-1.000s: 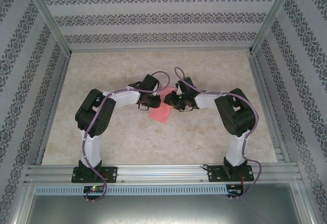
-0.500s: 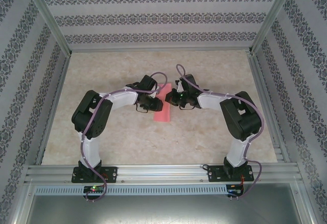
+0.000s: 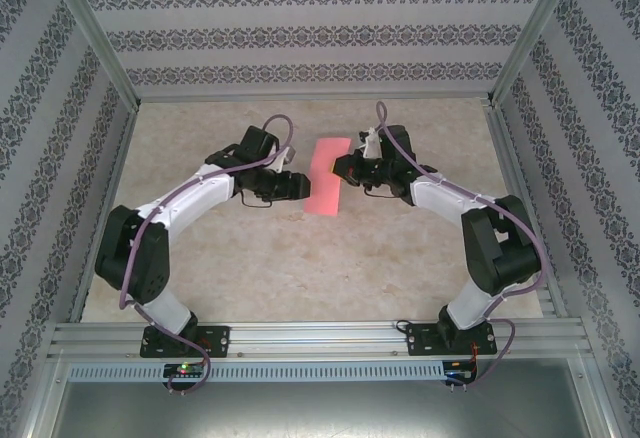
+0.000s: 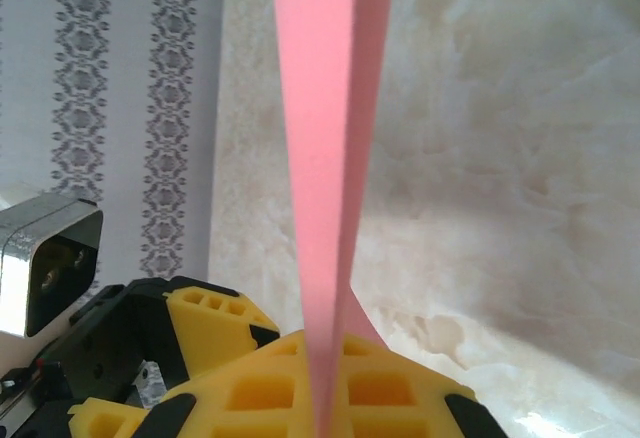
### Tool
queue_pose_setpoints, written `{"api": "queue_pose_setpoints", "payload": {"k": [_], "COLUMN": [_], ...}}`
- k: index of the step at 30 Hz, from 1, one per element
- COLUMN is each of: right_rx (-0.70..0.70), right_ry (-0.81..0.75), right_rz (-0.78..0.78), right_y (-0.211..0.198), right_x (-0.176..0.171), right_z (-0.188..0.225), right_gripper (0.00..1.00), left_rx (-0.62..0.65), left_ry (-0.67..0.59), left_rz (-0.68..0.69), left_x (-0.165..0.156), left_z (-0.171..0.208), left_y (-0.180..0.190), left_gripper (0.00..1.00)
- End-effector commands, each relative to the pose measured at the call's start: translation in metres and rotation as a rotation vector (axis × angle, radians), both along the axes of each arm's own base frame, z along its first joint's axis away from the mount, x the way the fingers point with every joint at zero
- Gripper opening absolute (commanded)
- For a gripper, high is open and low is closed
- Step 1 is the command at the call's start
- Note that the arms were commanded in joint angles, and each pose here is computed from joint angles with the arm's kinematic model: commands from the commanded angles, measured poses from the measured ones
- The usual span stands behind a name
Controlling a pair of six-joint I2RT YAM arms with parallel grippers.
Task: Fold a paper plane with a square sheet of paper (pick it up from the middle)
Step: Pick up the paper from the center of the table, then place the paper at the center of the table.
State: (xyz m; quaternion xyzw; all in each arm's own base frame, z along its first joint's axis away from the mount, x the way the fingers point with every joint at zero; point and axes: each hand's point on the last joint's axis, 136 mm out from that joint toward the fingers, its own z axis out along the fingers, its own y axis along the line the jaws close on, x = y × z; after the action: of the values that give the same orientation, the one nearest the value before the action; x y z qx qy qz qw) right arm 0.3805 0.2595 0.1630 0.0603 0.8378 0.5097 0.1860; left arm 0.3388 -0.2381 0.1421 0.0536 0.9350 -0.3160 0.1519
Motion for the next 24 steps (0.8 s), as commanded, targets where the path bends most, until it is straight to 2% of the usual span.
{"api": "queue_pose_setpoints", "payload": {"k": [1, 6, 11, 15, 24], "right_rx": [0.108, 0.187, 0.220, 0.247, 0.252], "right_ry": [-0.041, -0.051, -0.059, -0.062, -0.045], "right_rz": [0.024, 0.020, 0.020, 0.022, 0.022], "right_y": [0.001, -0.002, -0.001, 0.001, 0.001], "right_x": [-0.002, 0.000, 0.002, 0.002, 0.001], "right_z": [0.032, 0.047, 0.056, 0.061, 0.053], "right_gripper": [0.03, 0.03, 0.03, 0.04, 0.04], "left_rx": [-0.127, -0.185, -0.297, -0.303, -0.361], "left_ry": [0.071, 0.080, 0.087, 0.092, 0.048], "left_rz": [0.016, 0.043, 0.044, 0.045, 0.056], "left_x": [-0.011, -0.015, -0.016, -0.016, -0.010], "left_z": [0.012, 0.022, 0.036, 0.034, 0.053], "left_y": [-0.007, -0.006, -0.014, -0.015, -0.017], "left_gripper": [0.68, 0.68, 0.68, 0.67, 0.54]}}
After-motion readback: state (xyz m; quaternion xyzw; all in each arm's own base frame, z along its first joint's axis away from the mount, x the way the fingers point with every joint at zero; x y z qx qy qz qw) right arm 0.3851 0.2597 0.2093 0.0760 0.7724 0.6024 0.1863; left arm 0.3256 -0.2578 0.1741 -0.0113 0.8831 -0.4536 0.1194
